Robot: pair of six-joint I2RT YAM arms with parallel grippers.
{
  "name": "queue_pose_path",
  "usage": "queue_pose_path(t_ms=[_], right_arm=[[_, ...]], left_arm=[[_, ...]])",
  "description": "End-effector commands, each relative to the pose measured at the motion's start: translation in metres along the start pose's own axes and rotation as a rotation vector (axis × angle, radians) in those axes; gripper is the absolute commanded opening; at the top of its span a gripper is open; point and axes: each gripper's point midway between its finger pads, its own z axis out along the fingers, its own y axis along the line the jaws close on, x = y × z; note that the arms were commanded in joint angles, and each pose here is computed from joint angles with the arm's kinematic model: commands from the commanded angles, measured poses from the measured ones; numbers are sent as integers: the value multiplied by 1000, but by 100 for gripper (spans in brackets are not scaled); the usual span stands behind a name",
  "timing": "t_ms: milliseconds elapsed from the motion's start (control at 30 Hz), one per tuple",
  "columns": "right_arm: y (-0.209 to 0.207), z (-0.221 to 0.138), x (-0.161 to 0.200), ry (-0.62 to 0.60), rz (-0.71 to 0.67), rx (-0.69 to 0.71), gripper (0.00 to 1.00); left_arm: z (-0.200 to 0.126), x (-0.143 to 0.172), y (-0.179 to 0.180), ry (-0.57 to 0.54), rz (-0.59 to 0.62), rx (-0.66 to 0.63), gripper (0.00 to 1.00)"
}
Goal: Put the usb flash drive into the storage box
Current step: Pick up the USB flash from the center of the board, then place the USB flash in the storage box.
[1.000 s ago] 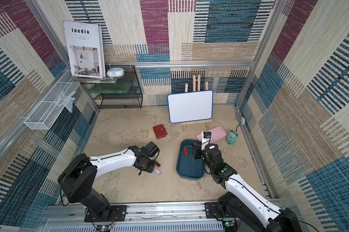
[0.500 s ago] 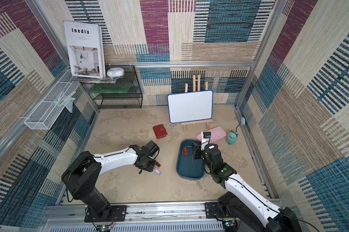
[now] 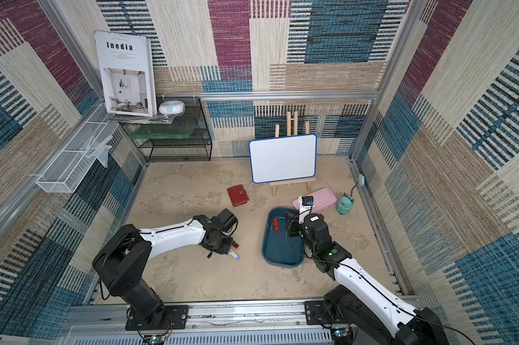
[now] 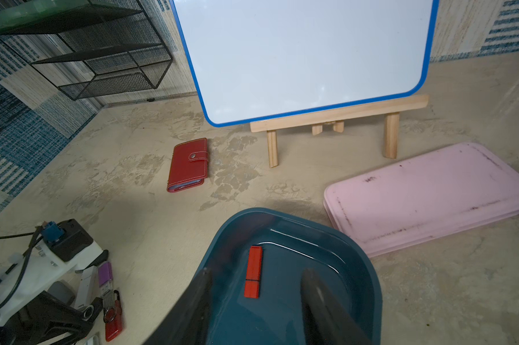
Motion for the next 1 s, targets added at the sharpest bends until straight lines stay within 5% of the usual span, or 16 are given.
queue_pose_path(t_ms=[0, 133, 300, 467, 633, 833, 967], right_arm=[[4, -1, -8, -29, 8, -15, 53], [4, -2, -8, -35, 8, -18, 53], [-1, -4, -9, -49, 18, 1, 53], [-27, -20, -19, -139, 101, 127, 53], [-71, -53, -27, -280, 213, 323, 51], [-93, -77, -29, -374, 277, 406, 49], [-95, -77, -28, -376, 278, 412, 49]], left_arm=[[0, 7, 3, 20, -10, -6, 10], [-39, 1, -11, -54, -40, 85, 0], [-112, -1, -38, -221, -64, 248, 0], [-151, -3, -76, -300, -88, 416, 0], [-161, -19, -139, -322, -47, 500, 0], [-137, -48, -206, -271, 4, 452, 0], [-111, -63, -217, -241, 5, 347, 0]])
